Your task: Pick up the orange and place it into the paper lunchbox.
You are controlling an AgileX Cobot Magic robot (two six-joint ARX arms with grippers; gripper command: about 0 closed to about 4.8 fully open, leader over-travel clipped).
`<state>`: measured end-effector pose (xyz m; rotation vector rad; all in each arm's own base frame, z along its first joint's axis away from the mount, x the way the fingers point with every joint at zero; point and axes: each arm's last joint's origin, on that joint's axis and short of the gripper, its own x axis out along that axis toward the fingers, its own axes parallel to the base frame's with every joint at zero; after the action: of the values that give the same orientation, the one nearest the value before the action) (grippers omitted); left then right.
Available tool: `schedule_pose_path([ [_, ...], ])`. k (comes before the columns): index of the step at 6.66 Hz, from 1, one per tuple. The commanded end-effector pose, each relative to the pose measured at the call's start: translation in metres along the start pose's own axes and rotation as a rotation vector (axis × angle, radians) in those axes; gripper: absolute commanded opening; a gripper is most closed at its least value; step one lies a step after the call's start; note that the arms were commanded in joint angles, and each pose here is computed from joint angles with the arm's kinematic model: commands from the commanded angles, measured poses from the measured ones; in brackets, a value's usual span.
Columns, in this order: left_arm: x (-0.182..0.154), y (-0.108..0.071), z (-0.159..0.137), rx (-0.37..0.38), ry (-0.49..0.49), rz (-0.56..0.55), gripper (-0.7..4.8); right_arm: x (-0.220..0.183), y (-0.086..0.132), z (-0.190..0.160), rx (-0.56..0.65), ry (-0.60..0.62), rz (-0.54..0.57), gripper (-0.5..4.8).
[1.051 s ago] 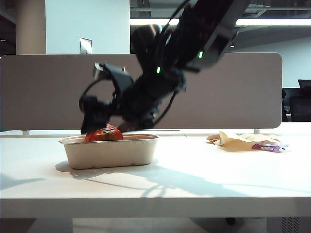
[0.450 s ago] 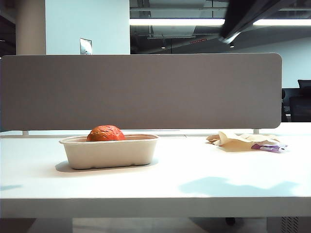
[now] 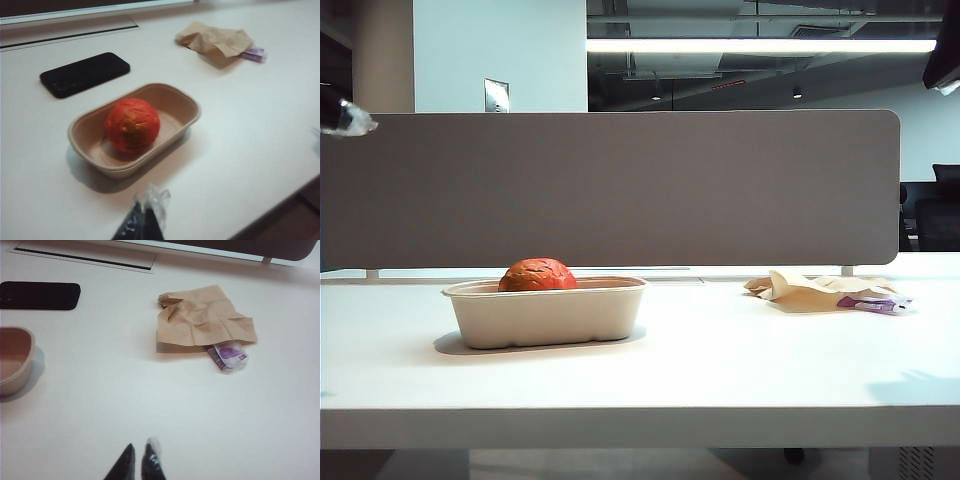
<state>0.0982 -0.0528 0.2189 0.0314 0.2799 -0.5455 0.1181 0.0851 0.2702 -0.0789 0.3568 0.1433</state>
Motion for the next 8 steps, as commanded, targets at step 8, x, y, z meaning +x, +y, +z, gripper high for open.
schedule_pose_path([
  [8, -0.007, 0.021, -0.014, -0.009, -0.262, 0.279, -0.06, -0.001, 0.0, 0.003, 0.016, -0.02, -0.003, 0.32],
])
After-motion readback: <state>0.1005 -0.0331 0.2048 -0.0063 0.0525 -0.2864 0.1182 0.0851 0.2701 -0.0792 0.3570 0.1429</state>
